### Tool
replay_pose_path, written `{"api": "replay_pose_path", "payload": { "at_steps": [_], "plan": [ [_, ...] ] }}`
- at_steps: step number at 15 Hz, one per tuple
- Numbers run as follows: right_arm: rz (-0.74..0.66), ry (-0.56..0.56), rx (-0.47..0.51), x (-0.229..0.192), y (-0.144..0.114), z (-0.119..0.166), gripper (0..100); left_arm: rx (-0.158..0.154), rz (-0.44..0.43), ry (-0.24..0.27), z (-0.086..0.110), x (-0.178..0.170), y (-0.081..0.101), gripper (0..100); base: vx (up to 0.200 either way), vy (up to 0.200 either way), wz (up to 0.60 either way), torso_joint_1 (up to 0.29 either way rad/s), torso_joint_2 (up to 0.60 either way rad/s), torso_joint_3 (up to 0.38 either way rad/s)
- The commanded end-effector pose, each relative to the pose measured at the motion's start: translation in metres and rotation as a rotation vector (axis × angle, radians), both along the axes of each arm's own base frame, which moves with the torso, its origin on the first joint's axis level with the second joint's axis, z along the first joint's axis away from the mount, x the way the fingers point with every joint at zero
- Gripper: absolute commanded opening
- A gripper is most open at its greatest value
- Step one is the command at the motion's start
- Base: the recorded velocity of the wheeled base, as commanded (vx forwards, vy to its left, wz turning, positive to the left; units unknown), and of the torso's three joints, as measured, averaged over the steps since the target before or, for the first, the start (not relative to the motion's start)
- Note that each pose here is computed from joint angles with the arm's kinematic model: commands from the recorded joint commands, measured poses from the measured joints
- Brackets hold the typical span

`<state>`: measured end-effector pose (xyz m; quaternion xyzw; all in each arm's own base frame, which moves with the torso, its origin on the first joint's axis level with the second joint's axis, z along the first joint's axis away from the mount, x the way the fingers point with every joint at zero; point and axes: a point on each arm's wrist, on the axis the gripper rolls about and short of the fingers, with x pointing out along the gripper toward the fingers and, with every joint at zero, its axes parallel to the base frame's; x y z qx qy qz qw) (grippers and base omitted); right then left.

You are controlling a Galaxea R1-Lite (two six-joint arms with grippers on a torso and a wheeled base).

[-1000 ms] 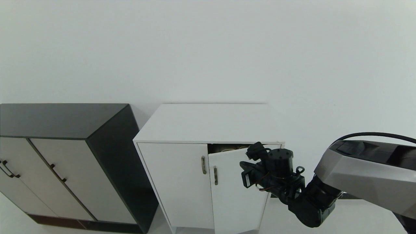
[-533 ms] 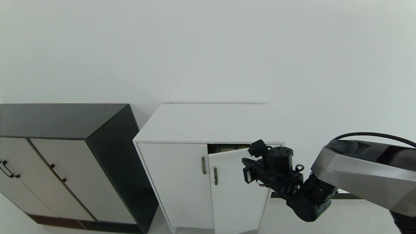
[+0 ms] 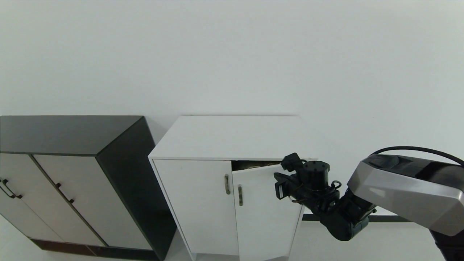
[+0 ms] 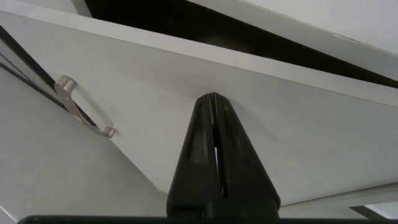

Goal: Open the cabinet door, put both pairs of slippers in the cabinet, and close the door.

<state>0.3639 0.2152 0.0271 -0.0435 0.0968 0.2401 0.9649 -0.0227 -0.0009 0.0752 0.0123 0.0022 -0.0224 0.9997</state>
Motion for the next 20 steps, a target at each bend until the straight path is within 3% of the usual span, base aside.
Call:
{"api": "replay_pose_path", "payload": {
  "at_steps": [1, 20],
  "plan": [
    [-0.015, -0.006, 0.003, 0.007, -0.004, -0.001, 0, 0.000, 0.000, 0.000, 0.000, 0.000, 0.000, 0, 0.000, 0.000, 0.00, 0.000, 0.00, 0.000],
    [-0.060, 0.005, -0.005, 0.025, -0.015, -0.019, 0, 0.000, 0.000, 0.000, 0.000, 0.000, 0.000, 0, 0.000, 0.000, 0.00, 0.000, 0.00, 0.000]
  ]
}}
